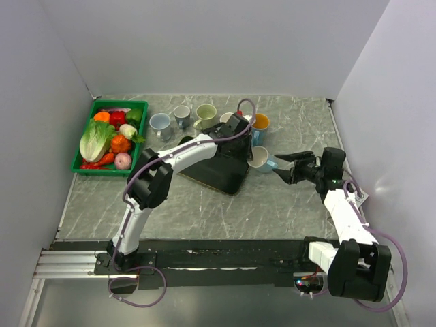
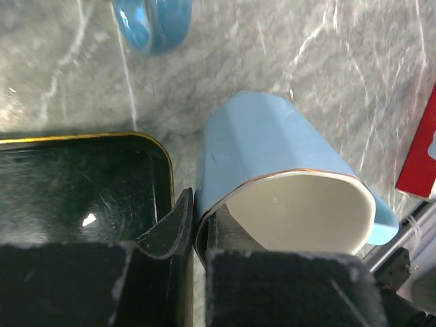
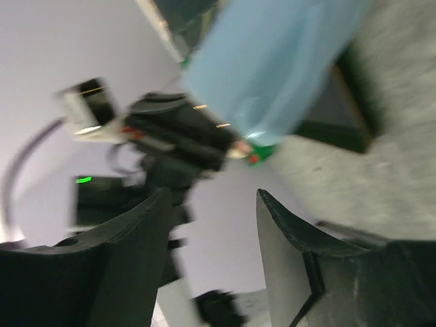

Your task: Turn the mug right side up

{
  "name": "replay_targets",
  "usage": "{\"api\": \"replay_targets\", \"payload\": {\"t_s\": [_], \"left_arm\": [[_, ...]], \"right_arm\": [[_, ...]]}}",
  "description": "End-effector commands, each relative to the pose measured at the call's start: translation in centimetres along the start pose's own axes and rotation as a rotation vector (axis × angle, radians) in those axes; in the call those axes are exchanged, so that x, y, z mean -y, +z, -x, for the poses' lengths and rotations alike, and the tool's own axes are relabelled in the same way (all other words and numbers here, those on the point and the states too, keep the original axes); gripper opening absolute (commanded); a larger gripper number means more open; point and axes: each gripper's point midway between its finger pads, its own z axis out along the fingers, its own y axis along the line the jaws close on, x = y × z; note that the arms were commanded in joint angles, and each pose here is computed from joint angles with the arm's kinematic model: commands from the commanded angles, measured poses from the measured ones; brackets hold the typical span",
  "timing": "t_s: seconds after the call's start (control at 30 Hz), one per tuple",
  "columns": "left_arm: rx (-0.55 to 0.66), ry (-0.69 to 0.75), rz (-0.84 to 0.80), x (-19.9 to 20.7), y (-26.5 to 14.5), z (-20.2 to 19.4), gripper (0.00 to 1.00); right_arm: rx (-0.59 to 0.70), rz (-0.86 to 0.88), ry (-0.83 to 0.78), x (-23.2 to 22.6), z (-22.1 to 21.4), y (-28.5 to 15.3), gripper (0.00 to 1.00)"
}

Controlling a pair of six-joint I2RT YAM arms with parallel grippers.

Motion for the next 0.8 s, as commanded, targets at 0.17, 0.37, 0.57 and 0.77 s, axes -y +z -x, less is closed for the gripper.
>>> {"api": "replay_targets", "payload": {"t_s": [0.17,0.37,0.57,0.77], "left_arm": [[0.075,0.054,0.007,3.8,-2.9,4.4,0.01],[0.019,0.066,0.038,3.8,-4.2,4.0,0.01],[-0.081,0.1,0.016,4.0,-6.6,2.0,0.01],[-0.139,0.171,-0.049,4.7,-9.6,0.2,0.01]], "right_arm": [[0.183,-0.286,-0.929,0.5,4.1,-2.7,0.59],[0.198,-0.266,-1.406,-2.5,1.2,-1.9,0.6],[0.042,-0.276,-1.807,-0.4,-2.3,-0.8,0.62],[-0.023,-0.182,-1.917,0.1,-4.0,-1.4,0.63]]}}
